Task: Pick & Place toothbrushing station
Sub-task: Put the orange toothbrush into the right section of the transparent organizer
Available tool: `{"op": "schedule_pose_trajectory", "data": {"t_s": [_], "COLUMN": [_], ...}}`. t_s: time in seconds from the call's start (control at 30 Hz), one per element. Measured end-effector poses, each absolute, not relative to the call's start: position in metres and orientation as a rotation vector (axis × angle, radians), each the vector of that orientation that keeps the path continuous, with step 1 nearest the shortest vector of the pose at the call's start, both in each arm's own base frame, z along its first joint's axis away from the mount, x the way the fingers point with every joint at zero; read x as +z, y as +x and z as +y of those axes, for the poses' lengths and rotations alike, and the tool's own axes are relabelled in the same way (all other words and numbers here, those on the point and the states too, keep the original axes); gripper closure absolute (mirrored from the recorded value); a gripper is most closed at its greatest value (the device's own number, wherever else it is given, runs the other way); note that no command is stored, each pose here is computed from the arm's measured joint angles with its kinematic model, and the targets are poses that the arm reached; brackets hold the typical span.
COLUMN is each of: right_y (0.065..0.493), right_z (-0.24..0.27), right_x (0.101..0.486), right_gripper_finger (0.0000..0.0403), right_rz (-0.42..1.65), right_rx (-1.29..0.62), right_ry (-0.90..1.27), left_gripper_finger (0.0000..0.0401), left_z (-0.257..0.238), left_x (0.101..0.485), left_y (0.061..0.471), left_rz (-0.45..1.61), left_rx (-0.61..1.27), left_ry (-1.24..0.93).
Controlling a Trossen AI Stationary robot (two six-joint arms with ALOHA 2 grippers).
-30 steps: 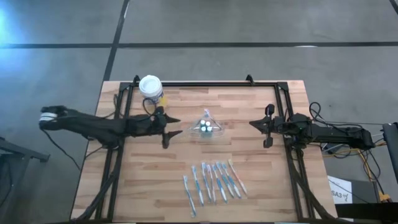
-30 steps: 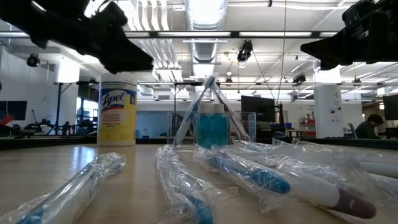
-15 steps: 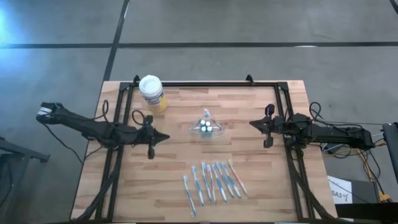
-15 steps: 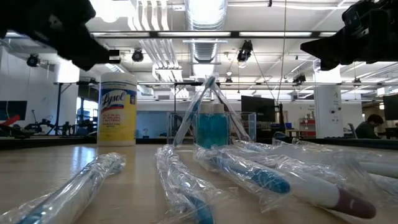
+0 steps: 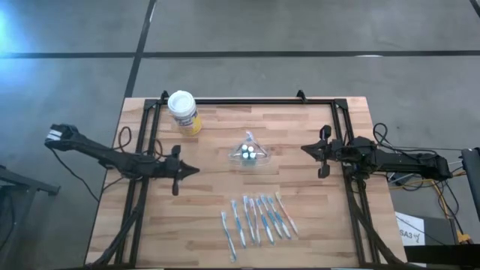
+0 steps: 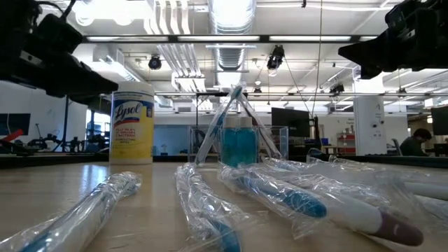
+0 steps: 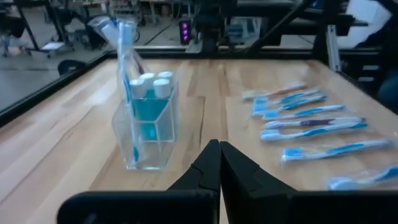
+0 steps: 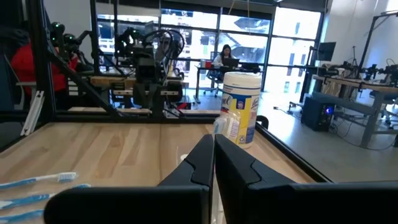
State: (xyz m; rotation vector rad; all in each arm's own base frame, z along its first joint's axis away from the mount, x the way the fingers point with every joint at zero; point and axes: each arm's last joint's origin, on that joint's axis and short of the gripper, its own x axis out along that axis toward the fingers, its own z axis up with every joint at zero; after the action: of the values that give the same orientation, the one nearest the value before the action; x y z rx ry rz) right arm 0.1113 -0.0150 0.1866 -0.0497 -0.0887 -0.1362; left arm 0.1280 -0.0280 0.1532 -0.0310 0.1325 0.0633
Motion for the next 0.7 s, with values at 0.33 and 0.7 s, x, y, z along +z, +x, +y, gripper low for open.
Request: {"op": "schedule_pose_trajectory", "data": {"t_s": [0.33,0.7], "right_y": [0.111,0.117], "right_z": [-0.015,-0.016], "right_x": [0.187,0.181], "right_gripper_finger": [0.0394,0.0394], "right_rz": [-0.102,-0.039], "right_rx": [-0.133,-0.131], "right_ry": [0.004,0.085], "left_gripper_finger": [0.0399,0.0400], "left_z": [-0.028,-0.021], "left_x": [0.158,0.165], "left_y": [0.121,0.107], "left_rz": [0.117,0.079], "left_rx": [-0.019,-0.052], "left_ry": [0.122,0.229]}}
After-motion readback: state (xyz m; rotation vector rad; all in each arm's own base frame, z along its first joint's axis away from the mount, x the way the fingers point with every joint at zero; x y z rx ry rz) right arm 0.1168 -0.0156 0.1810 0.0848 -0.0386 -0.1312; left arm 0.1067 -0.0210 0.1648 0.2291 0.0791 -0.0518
